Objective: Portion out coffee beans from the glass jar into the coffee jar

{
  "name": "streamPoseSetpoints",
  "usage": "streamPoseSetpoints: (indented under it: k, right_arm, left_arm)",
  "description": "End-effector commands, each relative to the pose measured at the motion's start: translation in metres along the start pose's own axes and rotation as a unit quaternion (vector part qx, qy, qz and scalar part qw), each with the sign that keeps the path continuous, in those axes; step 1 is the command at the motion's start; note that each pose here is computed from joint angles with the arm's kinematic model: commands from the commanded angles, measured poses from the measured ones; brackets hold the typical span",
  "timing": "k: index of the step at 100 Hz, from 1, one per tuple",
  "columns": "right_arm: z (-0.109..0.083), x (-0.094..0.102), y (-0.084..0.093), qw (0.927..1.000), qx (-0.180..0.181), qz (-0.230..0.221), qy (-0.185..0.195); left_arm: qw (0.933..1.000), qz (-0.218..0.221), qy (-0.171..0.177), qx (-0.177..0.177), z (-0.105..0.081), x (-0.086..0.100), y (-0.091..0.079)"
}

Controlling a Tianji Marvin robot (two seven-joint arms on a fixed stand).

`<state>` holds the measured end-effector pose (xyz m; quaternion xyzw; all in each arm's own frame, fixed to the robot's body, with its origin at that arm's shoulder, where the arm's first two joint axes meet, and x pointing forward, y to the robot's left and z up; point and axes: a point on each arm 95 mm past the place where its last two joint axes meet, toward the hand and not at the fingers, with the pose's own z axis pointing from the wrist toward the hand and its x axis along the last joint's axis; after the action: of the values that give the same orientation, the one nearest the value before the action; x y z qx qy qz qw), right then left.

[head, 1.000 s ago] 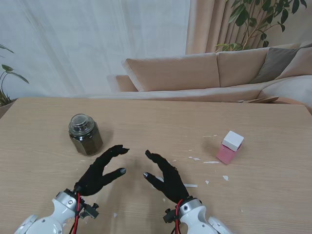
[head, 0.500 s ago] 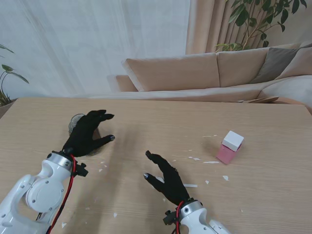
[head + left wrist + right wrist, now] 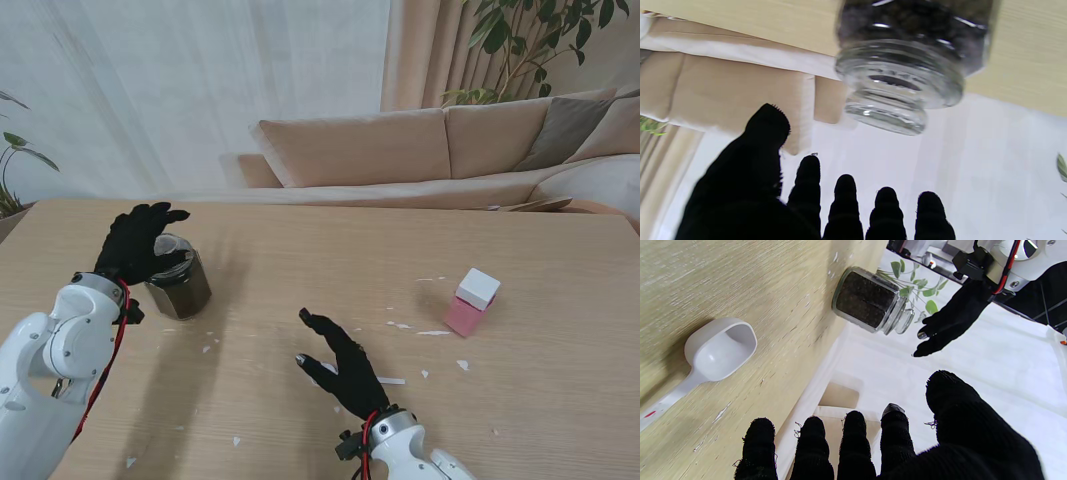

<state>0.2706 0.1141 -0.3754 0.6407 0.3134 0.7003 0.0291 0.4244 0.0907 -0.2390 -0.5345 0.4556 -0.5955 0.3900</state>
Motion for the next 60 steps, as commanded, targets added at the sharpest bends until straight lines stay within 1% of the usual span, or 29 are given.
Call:
streamPoseSetpoints:
  k: [1, 15, 24, 41, 60]
  right_arm:
    - [0.0, 0.001, -0.004, 0.9999, 0.01, 0.003, 0.001]
    - [0.0, 0.001, -0.004, 0.9999, 0.01, 0.002, 0.001]
    - [0.0, 0.001, -0.004, 1.0, 0.009, 0.002, 0.001]
    - [0.001, 0.001, -0.005, 1.0, 0.009, 0.003, 0.001]
    - [0.001, 0.001, -0.005, 1.0, 0.008, 0.003, 0.001]
  left_arm:
    - [0.9998, 0.001, -0.017, -0.005, 0.003, -0.007, 0.004]
    - [0.9989, 0.003, -0.044, -0.017, 0.005, -0.016, 0.012]
    - [0.9983, 0.001, -0.054, -0.024, 0.005, -0.019, 0.019]
    - [0.9976, -0.025, -0.054, -0.035, 0.004, -0.021, 0.029]
    - [0.9975, -0.029, -0.046, -0.045, 0.002, -0.02, 0.035]
